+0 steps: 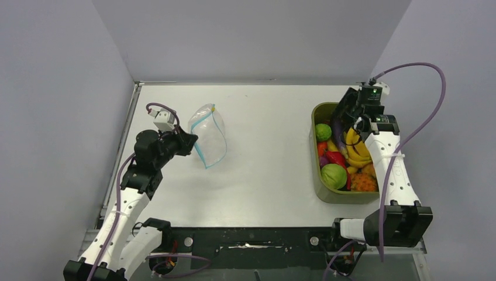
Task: Place the food in the zip-top bag and seal the zipper
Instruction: Pick up the fake vegetable from the bin.
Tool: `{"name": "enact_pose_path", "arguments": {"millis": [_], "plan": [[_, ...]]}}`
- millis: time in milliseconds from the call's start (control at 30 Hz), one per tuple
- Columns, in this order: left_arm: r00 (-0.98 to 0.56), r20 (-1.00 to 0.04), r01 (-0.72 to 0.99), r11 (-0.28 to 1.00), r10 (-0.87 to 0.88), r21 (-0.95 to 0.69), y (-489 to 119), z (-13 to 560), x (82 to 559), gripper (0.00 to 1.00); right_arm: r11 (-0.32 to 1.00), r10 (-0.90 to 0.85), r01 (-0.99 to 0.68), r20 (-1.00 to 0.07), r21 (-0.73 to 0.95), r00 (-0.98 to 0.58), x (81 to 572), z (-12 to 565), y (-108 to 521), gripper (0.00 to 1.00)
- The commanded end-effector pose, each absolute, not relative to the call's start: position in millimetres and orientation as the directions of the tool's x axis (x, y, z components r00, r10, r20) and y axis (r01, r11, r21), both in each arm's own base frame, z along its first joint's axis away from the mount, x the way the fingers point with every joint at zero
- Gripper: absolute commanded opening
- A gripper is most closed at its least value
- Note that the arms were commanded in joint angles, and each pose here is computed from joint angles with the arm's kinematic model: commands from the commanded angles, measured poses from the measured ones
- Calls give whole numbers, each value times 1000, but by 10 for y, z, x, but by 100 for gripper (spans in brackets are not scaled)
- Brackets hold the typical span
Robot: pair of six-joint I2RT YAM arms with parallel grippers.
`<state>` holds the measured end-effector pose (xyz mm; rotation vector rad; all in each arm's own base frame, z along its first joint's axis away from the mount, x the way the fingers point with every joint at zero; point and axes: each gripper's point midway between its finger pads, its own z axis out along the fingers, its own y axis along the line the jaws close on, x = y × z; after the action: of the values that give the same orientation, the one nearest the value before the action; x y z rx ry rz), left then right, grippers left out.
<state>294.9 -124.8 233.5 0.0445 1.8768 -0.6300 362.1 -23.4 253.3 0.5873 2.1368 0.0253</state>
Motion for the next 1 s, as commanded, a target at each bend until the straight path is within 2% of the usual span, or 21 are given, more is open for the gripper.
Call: {"name": "enact_pose_path", "arguments": {"millis": [0, 167, 433, 633, 967], "plan": [[-326, -909, 335, 867, -260, -368, -1211, 2495, 2981, 0, 772, 620, 489, -653, 406, -435, 3740, 2352, -92, 72], [-329, -908, 335, 868, -258, -367, -1213, 2488, 2988, 0, 577, 799, 650, -508, 496, -322, 3723, 2215, -71, 73], [-336, -906, 328, 870, -256, -368, -1209, 2460, 2994, 0, 373, 911, 762, -363, 529, -194, 3656, 2002, -34, 79], [-331, -908, 333, 869, -256, -366, -1211, 2473, 2984, 0, 335, 928, 784, -330, 523, -176, 3754, 1924, -16, 84], [-322, -911, 336, 869, -256, -363, -1204, 2495, 2977, 0, 298, 947, 830, -256, 471, -195, 3858, 1652, 65, 86]]}}
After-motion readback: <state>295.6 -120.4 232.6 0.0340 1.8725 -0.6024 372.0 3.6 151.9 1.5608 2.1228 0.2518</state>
